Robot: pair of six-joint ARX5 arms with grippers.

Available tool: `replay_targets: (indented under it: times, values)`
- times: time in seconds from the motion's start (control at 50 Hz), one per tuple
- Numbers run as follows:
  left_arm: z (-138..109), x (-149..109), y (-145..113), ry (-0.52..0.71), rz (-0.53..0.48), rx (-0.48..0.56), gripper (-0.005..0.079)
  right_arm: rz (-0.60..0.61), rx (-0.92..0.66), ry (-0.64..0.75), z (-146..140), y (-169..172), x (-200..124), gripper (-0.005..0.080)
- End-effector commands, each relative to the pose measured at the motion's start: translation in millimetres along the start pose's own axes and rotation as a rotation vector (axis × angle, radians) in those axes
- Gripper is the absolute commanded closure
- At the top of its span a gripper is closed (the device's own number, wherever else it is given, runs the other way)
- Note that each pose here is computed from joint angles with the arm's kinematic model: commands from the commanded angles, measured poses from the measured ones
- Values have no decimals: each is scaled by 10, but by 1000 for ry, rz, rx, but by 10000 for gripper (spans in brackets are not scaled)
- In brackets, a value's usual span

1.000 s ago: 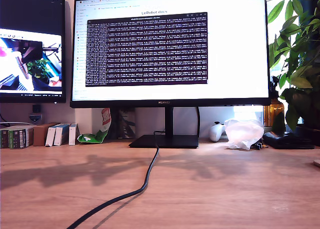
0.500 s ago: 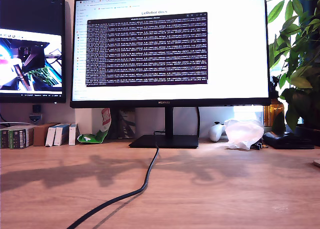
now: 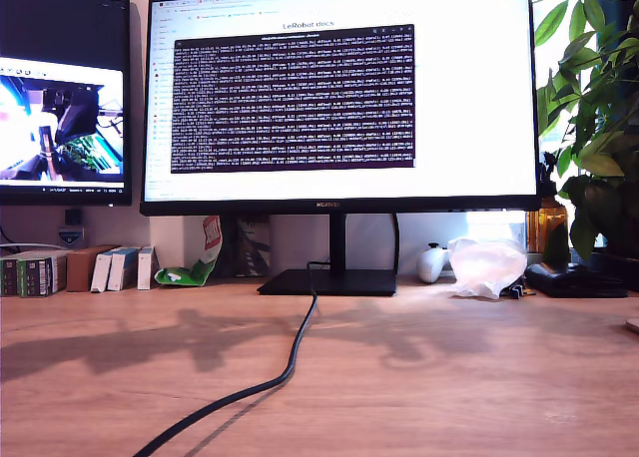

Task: Pick the metallic laser pointer with your right arm, pass it to your left arm, then place it down to the left side of the table

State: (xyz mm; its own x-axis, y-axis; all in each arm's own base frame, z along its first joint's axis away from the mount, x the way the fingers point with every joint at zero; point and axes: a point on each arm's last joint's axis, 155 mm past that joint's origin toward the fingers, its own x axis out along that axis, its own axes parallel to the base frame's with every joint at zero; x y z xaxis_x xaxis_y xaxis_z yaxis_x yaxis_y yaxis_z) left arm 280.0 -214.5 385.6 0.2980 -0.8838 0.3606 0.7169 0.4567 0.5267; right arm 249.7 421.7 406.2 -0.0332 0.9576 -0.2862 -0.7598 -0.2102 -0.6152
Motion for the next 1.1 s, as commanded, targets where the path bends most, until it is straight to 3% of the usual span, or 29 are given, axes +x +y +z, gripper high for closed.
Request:
replay_targets:
  times: [0.0, 0.14, 0.42, 0.7, 0.86, 0.96, 1.08]
  values:
    - [-45, -43, 88, 17, 21, 23, 762, -33, -16, -16, 130, -76, -124, 606]
    - [-68, -91, 153, 29, 38, 32, 762, -55, -24, -11, 147, -129, -212, 598]
    - [-25, -88, 206, 24, 45, 49, 762, -49, -15, -6, 144, -106, -230, 483]
    - [-25, -134, 287, 36, 58, 64, 762, -64, 11, 45, 7, -139, -276, 488]
    - [-8, -196, 334, 45, 65, 82, 762, -108, 70, 170, -343, -225, -430, 608]
    - [-26, -252, 386, 59, 74, 86, 762, -125, 111, 234, -541, -252, -551, 763]
    - [-77, -301, 389, 81, 61, 65, 762, -182, 231, 310, -805, -339, -756, 763]
